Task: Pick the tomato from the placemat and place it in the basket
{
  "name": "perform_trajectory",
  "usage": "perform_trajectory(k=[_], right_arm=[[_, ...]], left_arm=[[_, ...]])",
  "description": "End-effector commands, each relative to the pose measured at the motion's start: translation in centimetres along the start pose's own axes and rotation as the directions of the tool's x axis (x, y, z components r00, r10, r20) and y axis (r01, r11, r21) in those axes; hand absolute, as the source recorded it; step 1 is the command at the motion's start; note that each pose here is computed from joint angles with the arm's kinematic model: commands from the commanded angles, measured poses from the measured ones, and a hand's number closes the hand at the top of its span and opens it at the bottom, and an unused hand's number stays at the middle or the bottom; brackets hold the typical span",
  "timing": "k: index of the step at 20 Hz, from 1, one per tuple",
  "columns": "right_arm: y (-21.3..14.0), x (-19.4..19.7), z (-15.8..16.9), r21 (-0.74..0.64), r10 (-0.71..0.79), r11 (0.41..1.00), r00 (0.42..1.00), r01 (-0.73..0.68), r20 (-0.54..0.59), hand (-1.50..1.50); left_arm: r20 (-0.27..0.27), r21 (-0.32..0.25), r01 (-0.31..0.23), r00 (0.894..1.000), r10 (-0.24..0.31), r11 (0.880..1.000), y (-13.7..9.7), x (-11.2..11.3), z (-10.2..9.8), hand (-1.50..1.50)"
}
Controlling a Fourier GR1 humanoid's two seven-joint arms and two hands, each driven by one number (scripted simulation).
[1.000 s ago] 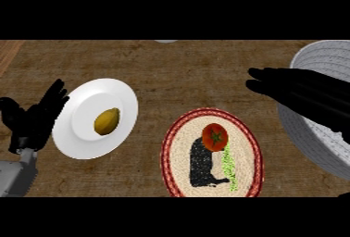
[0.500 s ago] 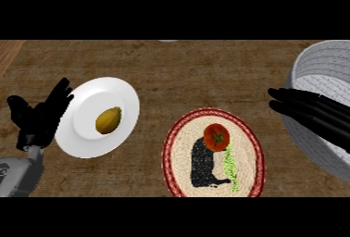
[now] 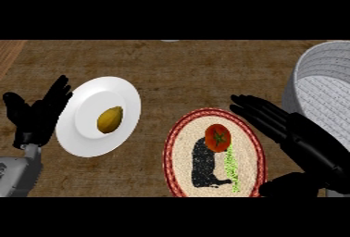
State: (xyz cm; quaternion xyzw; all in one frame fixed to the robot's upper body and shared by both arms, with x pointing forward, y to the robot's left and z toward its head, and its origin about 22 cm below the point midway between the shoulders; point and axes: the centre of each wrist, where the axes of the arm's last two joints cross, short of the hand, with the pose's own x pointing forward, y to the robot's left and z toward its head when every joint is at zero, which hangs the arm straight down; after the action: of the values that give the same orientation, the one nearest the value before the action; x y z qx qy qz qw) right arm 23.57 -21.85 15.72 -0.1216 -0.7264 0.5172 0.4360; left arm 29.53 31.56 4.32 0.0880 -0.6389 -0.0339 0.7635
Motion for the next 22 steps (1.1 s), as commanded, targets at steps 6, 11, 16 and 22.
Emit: perform_trajectory(k=[6,11,16,22], right_arm=[[4.2,-3.2,-4.7,-0.013,-0.037,0.999,0.999,0.037,0.001,-1.5],[7.4,-4.5,-6.0,0.073,0.014,0.997,0.998,-0.01,-0.06,-1.5],[8.5,-5.7,-6.9,0.095,0.045,0.995,0.997,-0.038,-0.068,-1.5],[8.0,-6.0,-4.7,0.106,0.033,0.994,0.998,-0.027,-0.06,-1.5]], left_arm=[[-0.008,0.007,-0.014,1.0,0.014,1.0,-0.9,-0.3,1.3,0.0],[-0.015,-0.001,-0.001,1.0,0.001,1.0,0.6,0.4,-0.7,0.0],[0.002,-0.011,-0.009,1.0,0.009,1.0,1.8,-1.5,-0.6,0.0],[0.002,0.003,0.006,1.0,-0.006,1.0,-1.1,-2.8,1.1,0.0]])
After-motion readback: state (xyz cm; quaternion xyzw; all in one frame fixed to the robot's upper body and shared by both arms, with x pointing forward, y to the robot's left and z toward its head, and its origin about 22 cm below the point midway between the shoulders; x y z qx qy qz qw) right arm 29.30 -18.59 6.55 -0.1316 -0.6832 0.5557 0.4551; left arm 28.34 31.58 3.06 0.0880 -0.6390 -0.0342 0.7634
